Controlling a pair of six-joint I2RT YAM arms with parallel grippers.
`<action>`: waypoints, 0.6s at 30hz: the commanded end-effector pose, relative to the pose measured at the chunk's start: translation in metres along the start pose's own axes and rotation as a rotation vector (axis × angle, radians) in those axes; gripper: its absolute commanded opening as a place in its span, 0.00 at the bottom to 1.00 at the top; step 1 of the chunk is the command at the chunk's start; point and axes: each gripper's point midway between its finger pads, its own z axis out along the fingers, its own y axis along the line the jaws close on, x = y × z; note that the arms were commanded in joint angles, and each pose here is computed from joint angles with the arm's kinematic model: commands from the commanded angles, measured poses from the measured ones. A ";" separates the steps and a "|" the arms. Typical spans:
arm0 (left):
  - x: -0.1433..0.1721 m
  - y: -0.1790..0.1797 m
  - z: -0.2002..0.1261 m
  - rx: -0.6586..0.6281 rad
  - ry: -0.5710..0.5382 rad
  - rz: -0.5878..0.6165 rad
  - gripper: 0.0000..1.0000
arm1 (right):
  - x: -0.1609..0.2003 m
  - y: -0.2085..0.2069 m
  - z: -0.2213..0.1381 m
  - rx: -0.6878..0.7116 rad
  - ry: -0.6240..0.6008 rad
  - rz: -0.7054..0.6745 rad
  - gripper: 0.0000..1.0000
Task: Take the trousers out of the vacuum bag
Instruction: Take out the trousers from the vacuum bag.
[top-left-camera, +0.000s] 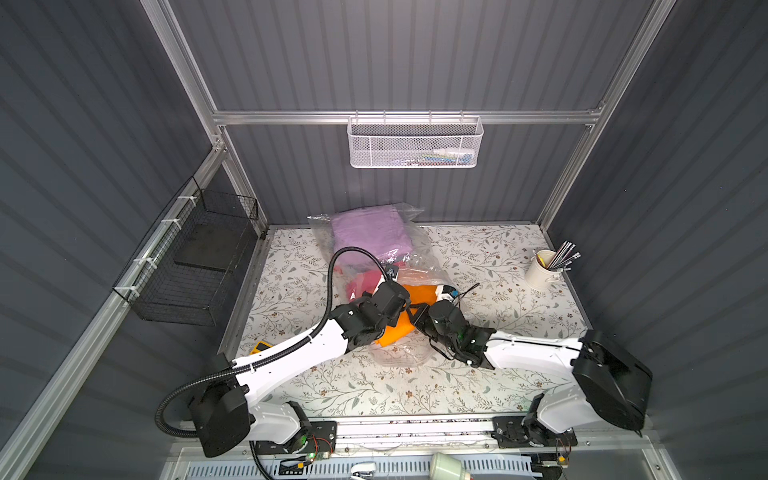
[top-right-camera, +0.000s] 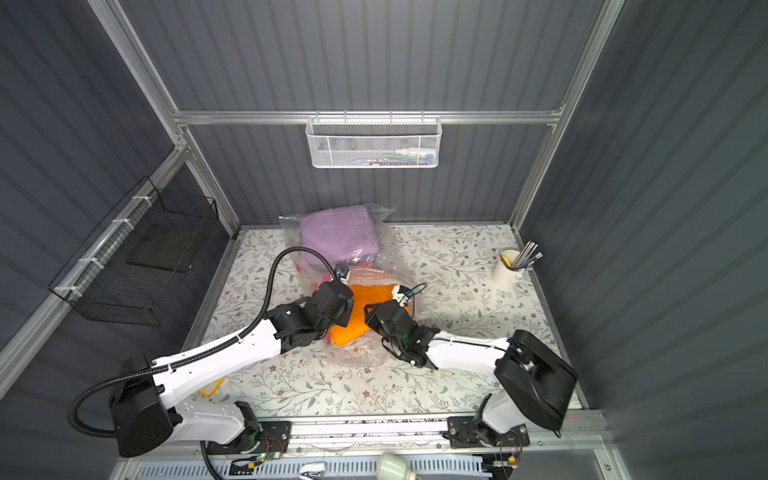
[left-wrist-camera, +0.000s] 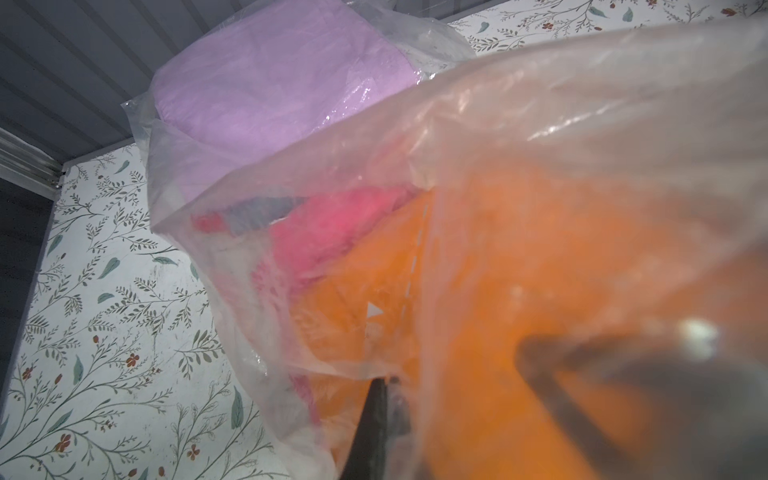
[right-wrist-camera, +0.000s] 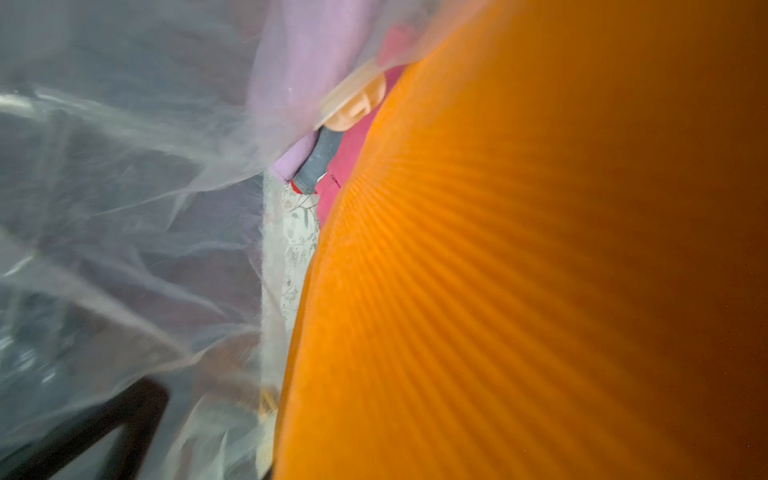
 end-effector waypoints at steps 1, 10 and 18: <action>0.005 0.003 0.010 -0.018 0.011 -0.004 0.00 | -0.019 0.044 -0.033 -0.102 -0.056 -0.039 0.00; 0.002 -0.001 0.024 -0.012 0.018 0.008 0.00 | -0.016 0.055 -0.069 -0.097 -0.054 -0.096 0.00; 0.007 -0.004 0.038 -0.001 0.036 0.000 0.00 | -0.036 0.097 -0.114 -0.121 -0.068 -0.170 0.00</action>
